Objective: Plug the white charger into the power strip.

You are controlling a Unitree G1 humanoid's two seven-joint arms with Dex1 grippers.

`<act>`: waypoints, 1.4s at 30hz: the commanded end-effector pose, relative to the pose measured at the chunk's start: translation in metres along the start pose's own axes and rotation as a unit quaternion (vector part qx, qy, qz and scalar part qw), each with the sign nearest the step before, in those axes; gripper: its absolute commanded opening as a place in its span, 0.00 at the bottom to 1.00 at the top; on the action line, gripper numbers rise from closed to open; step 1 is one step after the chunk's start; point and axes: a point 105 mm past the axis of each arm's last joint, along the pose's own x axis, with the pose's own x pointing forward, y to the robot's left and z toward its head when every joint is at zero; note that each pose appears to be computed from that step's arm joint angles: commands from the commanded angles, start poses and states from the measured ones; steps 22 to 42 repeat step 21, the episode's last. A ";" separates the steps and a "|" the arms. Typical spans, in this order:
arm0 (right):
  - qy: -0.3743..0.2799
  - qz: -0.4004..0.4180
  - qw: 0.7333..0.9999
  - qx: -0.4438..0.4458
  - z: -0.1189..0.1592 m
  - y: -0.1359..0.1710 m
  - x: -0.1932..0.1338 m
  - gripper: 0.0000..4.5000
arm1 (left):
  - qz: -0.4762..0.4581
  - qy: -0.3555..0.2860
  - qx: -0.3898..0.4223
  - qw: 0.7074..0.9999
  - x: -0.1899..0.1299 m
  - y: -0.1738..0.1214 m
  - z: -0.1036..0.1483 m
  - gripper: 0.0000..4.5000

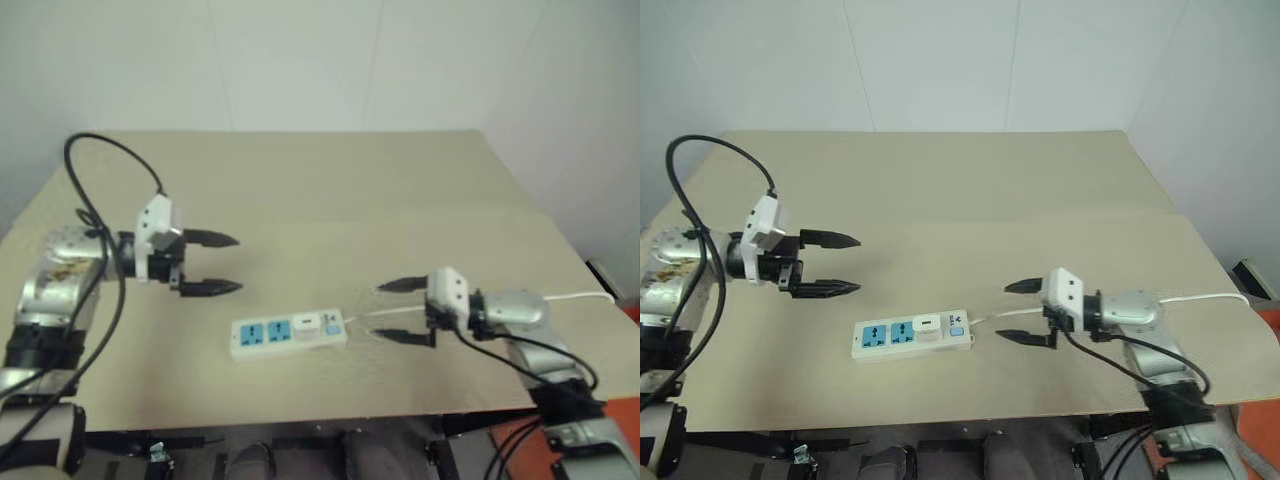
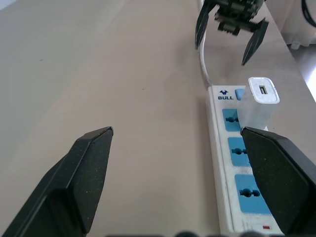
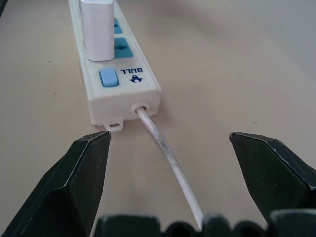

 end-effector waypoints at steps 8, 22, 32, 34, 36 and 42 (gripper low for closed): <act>0.027 -0.053 0.998 0.004 0.016 -0.005 -0.061 1.00 | 0.030 0.025 0.016 0.999 -0.036 -0.012 0.010 1.00; 0.029 -0.047 0.998 0.014 0.015 -0.005 -0.061 1.00 | 0.025 0.001 0.007 1.000 -0.030 -0.019 0.013 1.00; 0.029 -0.047 0.998 0.014 0.015 -0.005 -0.061 1.00 | 0.025 0.001 0.007 1.000 -0.030 -0.019 0.013 1.00; 0.029 -0.047 0.998 0.014 0.015 -0.005 -0.061 1.00 | 0.025 0.001 0.007 1.000 -0.030 -0.019 0.013 1.00; 0.029 -0.047 0.998 0.014 0.015 -0.005 -0.061 1.00 | 0.025 0.001 0.007 1.000 -0.030 -0.019 0.013 1.00; 0.029 -0.047 0.998 0.014 0.015 -0.005 -0.061 1.00 | 0.025 0.001 0.007 1.000 -0.030 -0.019 0.013 1.00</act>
